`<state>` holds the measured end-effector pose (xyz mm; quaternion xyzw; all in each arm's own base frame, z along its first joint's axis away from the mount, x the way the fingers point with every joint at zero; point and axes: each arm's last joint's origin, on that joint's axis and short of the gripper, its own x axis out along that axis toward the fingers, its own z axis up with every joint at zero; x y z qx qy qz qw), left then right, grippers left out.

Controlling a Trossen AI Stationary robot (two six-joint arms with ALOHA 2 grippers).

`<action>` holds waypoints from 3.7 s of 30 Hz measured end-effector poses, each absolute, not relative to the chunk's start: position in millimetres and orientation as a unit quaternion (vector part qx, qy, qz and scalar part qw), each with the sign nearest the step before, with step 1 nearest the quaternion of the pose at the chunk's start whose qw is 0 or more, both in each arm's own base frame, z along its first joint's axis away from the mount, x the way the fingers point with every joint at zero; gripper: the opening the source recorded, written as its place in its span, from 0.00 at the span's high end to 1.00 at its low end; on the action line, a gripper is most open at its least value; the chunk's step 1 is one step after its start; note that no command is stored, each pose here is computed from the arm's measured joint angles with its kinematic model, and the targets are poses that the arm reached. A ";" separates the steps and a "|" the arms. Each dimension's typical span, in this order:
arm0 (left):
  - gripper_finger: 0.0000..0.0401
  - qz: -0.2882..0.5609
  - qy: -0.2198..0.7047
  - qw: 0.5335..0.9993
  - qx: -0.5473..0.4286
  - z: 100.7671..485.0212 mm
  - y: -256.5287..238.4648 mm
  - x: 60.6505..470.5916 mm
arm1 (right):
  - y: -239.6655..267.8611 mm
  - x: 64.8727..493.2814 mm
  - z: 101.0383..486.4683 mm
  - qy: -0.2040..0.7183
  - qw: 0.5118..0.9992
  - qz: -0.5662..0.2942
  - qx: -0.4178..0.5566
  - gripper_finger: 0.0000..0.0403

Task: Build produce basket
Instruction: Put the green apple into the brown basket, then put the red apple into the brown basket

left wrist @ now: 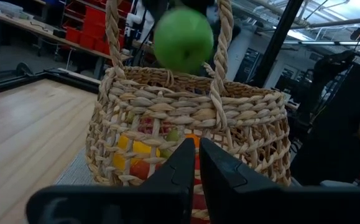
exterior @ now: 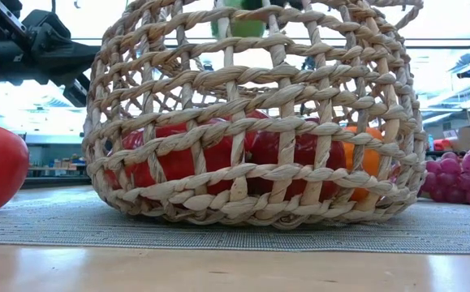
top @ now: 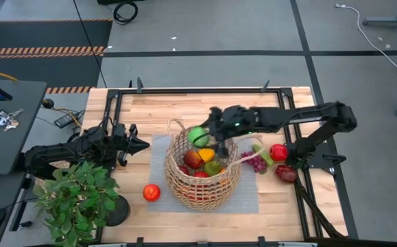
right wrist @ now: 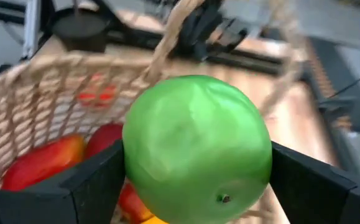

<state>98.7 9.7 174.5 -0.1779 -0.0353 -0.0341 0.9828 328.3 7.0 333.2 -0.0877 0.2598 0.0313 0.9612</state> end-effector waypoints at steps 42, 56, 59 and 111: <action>0.91 -0.034 -0.036 0.983 -0.178 174.6 9.7 98.7 | 18.3 208.6 349.1 0.249 0.968 -0.034 -0.013 0.08; 0.92 -0.034 -0.036 0.983 -0.178 174.5 9.7 98.7 | 7.5 147.1 299.2 0.113 0.986 -0.113 -0.037 0.10; 0.91 -0.034 -0.036 0.983 -0.178 174.5 9.7 98.7 | 5.5 129.9 300.0 0.083 0.989 -0.114 -0.032 0.10; 0.91 -0.033 -0.033 0.983 -0.178 174.0 9.7 98.8 | 7.7 80.6 232.0 -0.196 0.978 0.038 0.068 0.10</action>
